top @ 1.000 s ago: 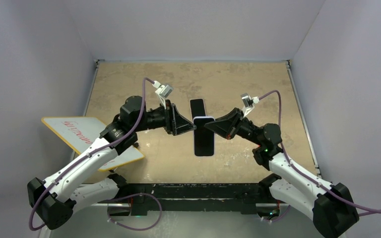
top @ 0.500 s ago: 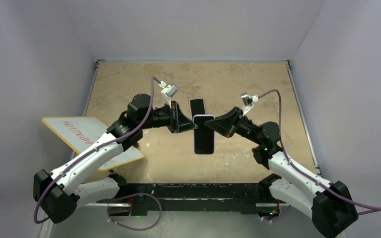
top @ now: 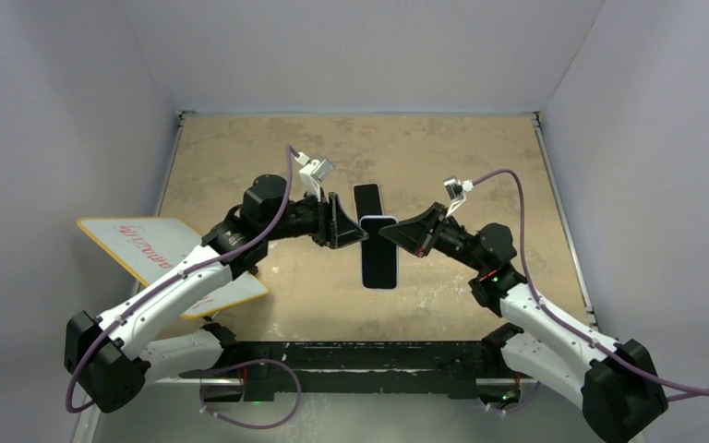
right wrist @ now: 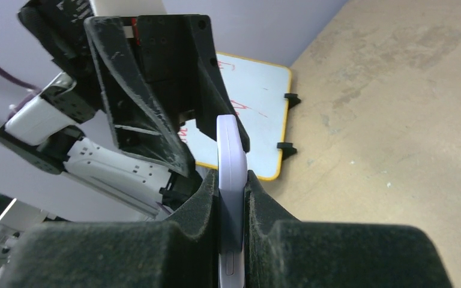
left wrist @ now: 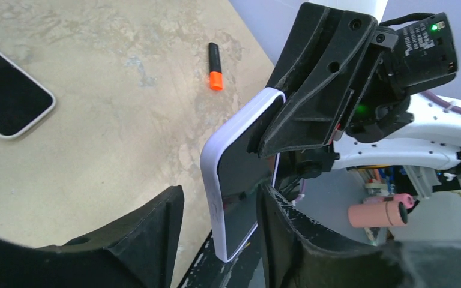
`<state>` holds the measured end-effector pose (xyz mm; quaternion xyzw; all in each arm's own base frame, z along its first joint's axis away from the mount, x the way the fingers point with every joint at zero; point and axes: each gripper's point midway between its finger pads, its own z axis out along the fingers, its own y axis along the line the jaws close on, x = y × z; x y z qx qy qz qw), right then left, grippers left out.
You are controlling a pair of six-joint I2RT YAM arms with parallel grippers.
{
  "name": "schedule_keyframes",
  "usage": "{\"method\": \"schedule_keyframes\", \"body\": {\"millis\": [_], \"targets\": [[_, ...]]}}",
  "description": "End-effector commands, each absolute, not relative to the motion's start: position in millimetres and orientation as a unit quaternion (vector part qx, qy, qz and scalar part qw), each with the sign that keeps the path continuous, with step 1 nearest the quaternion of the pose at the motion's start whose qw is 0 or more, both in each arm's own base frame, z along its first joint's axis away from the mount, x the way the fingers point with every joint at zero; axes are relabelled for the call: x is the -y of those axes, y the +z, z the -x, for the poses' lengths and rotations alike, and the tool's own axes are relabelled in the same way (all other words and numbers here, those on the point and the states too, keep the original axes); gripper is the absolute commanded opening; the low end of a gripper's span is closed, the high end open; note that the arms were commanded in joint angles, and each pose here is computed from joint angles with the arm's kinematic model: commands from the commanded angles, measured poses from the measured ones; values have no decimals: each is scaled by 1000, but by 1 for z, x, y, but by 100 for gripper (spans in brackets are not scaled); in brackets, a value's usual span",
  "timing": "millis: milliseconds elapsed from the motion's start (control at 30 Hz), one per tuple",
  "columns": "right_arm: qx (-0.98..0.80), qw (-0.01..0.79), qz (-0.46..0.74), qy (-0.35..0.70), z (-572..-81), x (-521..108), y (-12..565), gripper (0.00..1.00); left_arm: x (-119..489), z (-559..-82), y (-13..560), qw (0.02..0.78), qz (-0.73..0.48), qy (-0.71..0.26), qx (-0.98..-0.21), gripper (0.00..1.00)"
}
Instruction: Put the phone into the phone case
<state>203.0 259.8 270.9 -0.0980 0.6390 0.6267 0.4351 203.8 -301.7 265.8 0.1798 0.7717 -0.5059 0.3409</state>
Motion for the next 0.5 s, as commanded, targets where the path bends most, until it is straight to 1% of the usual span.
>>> {"method": "schedule_keyframes", "body": {"millis": [0, 67, 100, 133, 167, 300, 467], "targets": [[-625, 480, 82, 610, -212, -252, 293, 0, 295, -207, 268, 366, -190, -488, -769, 53], [-632, 482, 78, 602, -215, -251, 293, 0, 296, -205, 268, 364, -193, -494, -766, 57], [-638, 482, 69, 596, -218, -249, 292, 0, 297, -204, 268, 361, -195, -498, -764, 65], [-652, 477, 57, 587, -222, -248, 286, 0, 298, -202, 265, 359, -198, -502, -762, 78], [-665, 474, 48, 575, -226, -247, 282, 0, 299, -201, 264, 356, -200, -506, -760, 83], [-703, 470, 42, 532, -236, -243, 269, 0, 301, -198, 263, 350, -210, -509, -758, 87], [-768, 469, 33, 434, -261, -230, 234, 0, 293, -204, 265, 359, -228, -469, -774, 91]]}}
